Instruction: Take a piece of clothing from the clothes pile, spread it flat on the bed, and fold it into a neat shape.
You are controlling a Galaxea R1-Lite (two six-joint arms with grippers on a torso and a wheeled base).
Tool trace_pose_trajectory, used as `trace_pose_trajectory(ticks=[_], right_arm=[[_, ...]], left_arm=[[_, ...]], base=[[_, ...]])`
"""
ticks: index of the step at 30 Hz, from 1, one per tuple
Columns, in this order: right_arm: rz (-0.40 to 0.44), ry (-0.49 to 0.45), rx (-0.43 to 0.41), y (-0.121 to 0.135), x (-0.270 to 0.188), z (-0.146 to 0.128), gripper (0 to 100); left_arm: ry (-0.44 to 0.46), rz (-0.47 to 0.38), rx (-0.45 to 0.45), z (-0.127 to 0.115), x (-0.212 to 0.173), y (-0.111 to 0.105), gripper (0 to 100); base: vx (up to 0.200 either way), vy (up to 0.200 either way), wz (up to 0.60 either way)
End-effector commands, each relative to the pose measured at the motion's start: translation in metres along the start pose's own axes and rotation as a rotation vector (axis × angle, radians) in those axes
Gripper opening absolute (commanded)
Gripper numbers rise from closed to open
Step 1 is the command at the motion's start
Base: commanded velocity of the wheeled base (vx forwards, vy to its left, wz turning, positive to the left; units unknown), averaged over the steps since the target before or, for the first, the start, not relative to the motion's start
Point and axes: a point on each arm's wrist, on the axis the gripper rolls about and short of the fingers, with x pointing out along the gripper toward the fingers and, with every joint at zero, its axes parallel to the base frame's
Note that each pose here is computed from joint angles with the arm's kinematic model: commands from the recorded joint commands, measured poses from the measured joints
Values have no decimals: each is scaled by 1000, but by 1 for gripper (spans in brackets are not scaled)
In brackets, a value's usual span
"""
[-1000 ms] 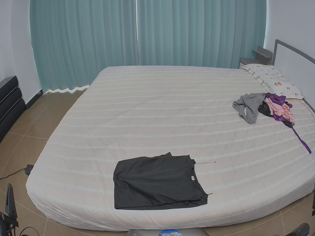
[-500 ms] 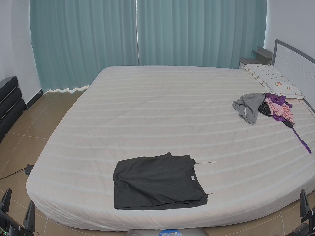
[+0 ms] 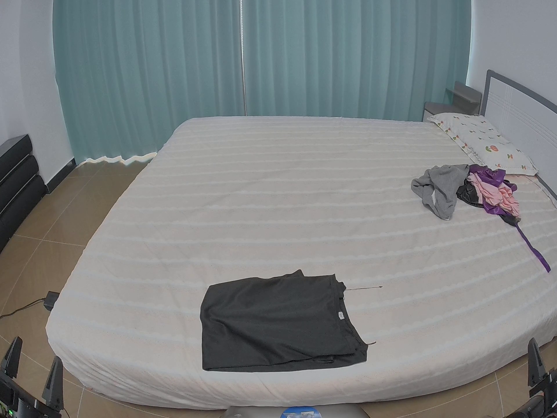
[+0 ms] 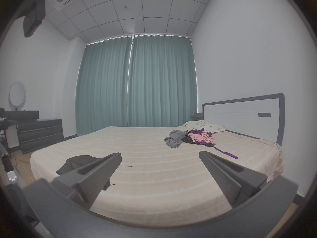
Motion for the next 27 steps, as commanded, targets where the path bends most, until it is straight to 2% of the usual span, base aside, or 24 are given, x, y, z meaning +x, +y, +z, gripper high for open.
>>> trace_pose_trajectory(ticks=[1,6,27], right_arm=[[20,11,31,1,0,-4,100],[77,42,-26,2,0,-8,100],[98,37,-16,2,0,-8,100]], left_arm=[[53,1,12,-9,1,0,100],[56,-16,21,-9,1,0,100],[56,-16,23,-9,1,0,100]], base=[[0,0,0],[0,0,0],[0,0,0]])
